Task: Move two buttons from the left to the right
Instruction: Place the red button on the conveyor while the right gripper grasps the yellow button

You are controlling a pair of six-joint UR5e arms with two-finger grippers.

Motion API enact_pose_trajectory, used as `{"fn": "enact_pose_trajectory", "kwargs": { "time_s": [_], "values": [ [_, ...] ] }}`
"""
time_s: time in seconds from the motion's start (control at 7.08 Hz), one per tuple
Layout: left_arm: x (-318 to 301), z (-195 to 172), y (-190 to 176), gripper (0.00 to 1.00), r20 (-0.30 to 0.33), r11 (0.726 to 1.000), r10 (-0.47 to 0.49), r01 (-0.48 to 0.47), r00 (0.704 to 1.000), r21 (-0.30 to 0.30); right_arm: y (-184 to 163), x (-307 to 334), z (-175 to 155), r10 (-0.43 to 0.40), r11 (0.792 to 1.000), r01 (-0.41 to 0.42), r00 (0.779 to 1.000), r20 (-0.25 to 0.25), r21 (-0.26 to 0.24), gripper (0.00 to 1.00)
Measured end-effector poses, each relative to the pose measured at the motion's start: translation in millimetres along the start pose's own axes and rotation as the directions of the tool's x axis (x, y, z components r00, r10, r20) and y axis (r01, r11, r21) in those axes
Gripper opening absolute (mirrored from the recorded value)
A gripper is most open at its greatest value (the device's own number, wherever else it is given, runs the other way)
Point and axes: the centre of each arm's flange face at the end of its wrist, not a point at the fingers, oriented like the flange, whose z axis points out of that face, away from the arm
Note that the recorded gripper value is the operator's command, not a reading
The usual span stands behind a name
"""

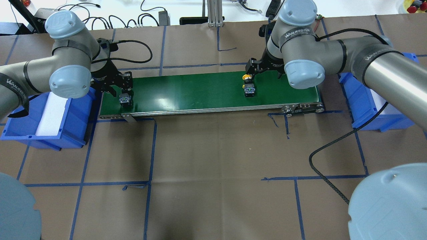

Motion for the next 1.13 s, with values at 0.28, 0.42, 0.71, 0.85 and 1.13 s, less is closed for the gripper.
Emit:
{"fn": "enact_pose_trajectory", "kwargs": {
  "time_s": [0.28,0.42,0.71,0.85,1.13],
  "values": [
    [0.0,-27.1,-5.1,0.99,0.004,0.999,0.001,-0.001,1.0,0.035,0.6,1.4,3.7,0.0,1.0,0.0,1.0,-0.005,-0.008,1.0],
    [0.5,-51.1,-5.3,0.99,0.003,0.999,0.001,-0.001,1.0,0.037,2.4,2.1,9.4,0.002,1.0,-0.002,1.0,-0.007,-0.021,1.0],
    [5.4,-109.8,0.8,0.99,-0.005,1.0,0.008,-0.008,1.0,-0.001,7.3,3.3,20.2,0.004,0.999,-0.005,1.0,-0.009,-0.044,1.0],
    [13.3,-137.1,8.2,0.99,-0.01,1.0,0.023,-0.023,1.0,-0.021,8.3,3.5,22.0,0.005,0.999,-0.006,1.0,-0.009,-0.048,0.94],
    [38.7,-180.8,32.2,0.99,-0.013,0.997,0.073,-0.074,0.997,-0.022,8.7,6.3,24.7,0.006,0.999,-0.008,1.0,-0.025,-0.052,0.39]
  ]
}}
